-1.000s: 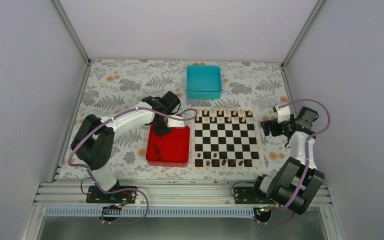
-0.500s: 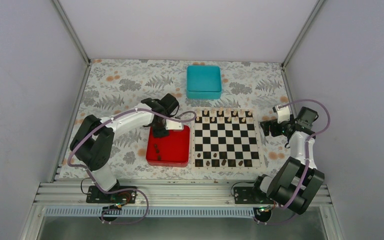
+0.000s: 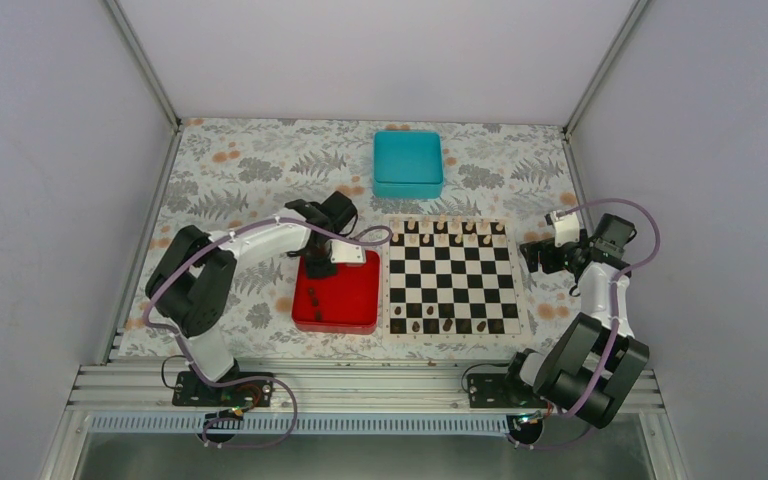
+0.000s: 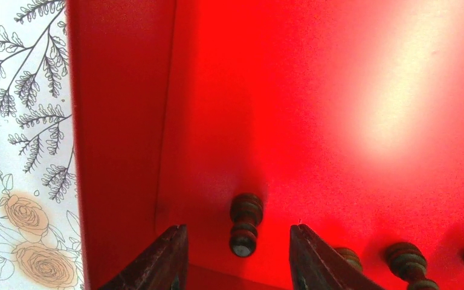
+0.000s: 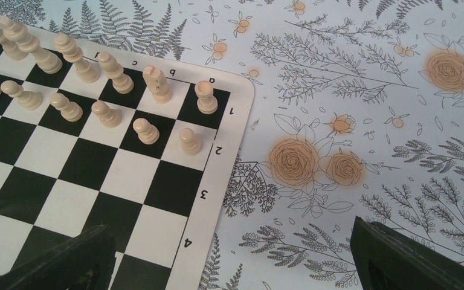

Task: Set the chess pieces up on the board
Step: Pick up the chess piece from the storage box, then place the chess piece on the chessboard.

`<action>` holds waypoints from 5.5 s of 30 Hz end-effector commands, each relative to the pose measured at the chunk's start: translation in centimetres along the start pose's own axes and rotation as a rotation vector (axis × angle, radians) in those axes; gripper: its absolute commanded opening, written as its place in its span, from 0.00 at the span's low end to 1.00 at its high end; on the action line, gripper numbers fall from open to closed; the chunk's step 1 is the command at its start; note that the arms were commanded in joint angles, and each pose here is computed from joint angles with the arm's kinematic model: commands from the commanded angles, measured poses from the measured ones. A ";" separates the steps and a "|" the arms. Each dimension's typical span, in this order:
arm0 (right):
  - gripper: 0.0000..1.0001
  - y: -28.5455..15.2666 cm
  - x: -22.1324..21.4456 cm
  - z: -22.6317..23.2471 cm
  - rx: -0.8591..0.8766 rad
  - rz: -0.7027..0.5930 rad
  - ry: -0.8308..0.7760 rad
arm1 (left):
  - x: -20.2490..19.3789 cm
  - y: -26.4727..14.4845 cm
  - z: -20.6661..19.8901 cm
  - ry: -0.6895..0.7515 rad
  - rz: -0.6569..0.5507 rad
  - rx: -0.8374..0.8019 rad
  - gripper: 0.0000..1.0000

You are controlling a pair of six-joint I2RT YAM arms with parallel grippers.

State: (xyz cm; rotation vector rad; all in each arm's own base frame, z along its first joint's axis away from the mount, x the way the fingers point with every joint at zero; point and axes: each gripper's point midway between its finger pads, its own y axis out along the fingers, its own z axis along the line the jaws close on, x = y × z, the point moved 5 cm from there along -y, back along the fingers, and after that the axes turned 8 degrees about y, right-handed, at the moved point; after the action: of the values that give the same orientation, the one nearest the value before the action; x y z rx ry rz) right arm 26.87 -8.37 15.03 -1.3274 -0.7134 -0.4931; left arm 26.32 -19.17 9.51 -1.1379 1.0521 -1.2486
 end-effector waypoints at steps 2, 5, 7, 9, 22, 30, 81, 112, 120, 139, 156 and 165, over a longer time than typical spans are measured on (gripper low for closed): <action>1.00 0.2 -0.4 0.1 0.022 0.002 0.014 | -0.4 1.2 0.3 -0.009 0.017 -0.003 0.43; 1.00 0.2 -0.5 0.1 0.026 0.003 0.015 | -0.7 1.8 0.3 -0.010 0.032 -0.008 0.43; 1.00 0.3 -0.5 0.1 0.028 0.003 0.016 | -0.8 2.1 0.3 -0.012 0.036 -0.016 0.43; 1.00 0.3 -0.5 0.1 0.029 0.005 0.018 | -0.8 2.3 0.3 -0.014 0.039 -0.020 0.42; 1.00 0.3 -0.6 0.1 0.026 0.006 0.017 | -0.1 2.1 0.4 -0.016 -0.001 -0.052 0.24; 1.00 0.3 -0.7 0.2 0.028 0.007 0.019 | 0.6 0.5 0.6 -0.024 -0.036 -0.061 0.15; 1.00 -0.6 0.5 -0.7 -0.021 -0.038 0.045 | 31.2 -2.2 -9.7 0.620 -0.237 -0.027 0.14; 1.00 -0.9 0.8 -0.8 -0.034 -0.055 0.042 | 31.2 1.4 -10.7 0.623 -0.205 -0.089 0.14; 1.00 -0.9 0.7 -0.7 -0.026 -0.052 0.042 | 31.1 0.9 -10.7 0.623 -0.208 -0.088 0.14; 1.00 -0.8 0.6 -0.5 -0.010 -0.049 0.041 | 31.2 -0.2 -11.8 0.657 -0.180 -0.029 0.22; 1.00 -0.7 0.3 -0.2 0.004 -0.046 0.041 | 31.6 -1.2 -10.1 0.630 -0.194 0.051 0.30; 1.00 -0.6 0.2 -0.2 0.012 -0.044 0.042 | 31.9 -2.2 -9.5 0.631 -0.208 0.094 0.31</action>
State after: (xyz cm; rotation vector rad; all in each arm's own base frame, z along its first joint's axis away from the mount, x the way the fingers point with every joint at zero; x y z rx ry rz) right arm 26.80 -8.75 15.54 -1.3115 -0.6981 -0.5430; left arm 17.52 -50.96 7.34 -0.8194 1.4303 -1.7985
